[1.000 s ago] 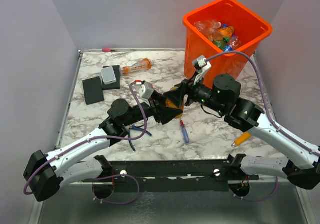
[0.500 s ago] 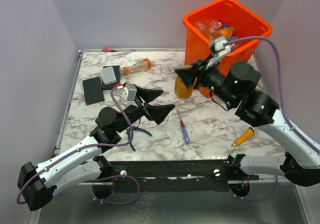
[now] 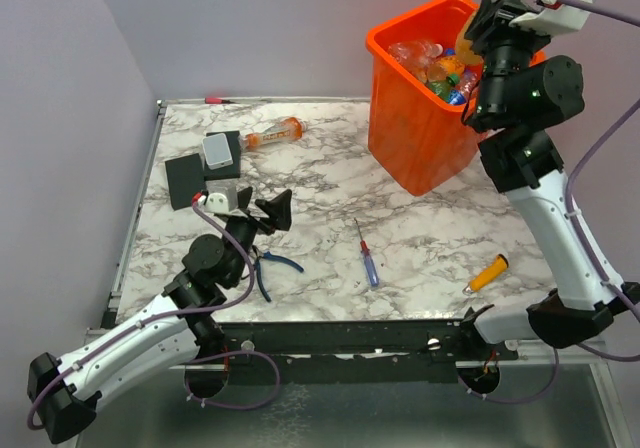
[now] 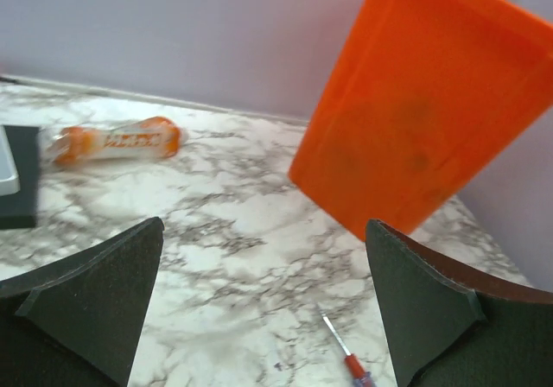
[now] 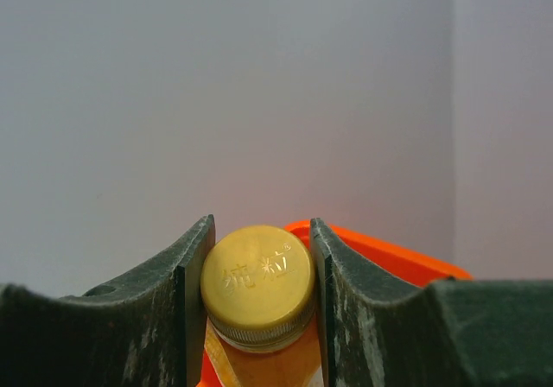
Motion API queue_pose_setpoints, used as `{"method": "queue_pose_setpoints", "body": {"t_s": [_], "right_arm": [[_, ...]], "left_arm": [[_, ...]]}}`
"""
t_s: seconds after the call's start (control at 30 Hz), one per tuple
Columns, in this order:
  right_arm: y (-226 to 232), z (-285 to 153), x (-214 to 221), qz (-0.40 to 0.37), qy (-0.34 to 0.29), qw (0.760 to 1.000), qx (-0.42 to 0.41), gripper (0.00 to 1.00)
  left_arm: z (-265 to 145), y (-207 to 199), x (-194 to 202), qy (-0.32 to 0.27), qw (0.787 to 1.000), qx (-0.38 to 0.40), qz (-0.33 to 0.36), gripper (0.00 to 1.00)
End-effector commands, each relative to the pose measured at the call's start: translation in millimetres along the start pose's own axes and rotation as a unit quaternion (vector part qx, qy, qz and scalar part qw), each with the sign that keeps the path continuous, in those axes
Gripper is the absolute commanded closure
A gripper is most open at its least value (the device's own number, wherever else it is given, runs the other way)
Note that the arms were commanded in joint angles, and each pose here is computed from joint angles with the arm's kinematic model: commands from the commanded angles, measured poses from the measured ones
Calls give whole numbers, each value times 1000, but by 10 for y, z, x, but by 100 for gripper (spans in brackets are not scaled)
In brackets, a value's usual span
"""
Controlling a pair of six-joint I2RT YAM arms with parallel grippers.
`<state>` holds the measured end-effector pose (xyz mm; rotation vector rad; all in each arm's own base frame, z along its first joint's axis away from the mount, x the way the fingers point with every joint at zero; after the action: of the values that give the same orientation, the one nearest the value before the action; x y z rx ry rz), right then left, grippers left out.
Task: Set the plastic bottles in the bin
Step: Place the plastic bottle in the trash bin.
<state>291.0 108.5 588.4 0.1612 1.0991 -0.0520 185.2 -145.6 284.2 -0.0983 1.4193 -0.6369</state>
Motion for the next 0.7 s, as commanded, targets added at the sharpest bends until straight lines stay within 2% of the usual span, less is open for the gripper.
{"method": "queue_pose_setpoints", "body": {"t_s": [0.0,0.13,0.3,0.53,0.57,0.63,0.67], "right_arm": [[-344,309,-70,41,-71,991,104,100],[-654,586,209,49,-72,984,156,100],[-869,873,779,60,-10,984,169,100],[-706,1003,1445,51,96,988,110,97],[-679,1001,1500,55,106,988,100,86],[-635,997,1588,58,130,986,87,50],[-617,996,1598,60,137,985,81,38]], "left_arm": [[-106,287,23,-13,996,-89,25,1],[-131,315,-29,-16,994,-103,29,1],[-144,351,-42,-15,992,-121,31,1],[-158,387,-53,-18,990,-137,34,1],[-159,390,-53,-18,990,-138,34,1],[-162,396,-55,-18,989,-140,36,1],[-162,395,-50,-18,989,-139,36,1]]}}
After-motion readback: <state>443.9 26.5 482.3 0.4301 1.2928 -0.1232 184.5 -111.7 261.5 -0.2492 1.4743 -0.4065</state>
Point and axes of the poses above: each gripper's point midway between its finger pads, its own z axis out along the fingers, its own y axis along the line the jaws close on, x = y × z, the point moved 7 cm from there along -z, back along the fingers, and after that the axes turned 4 degrees about -z, right-handed, at the moved point
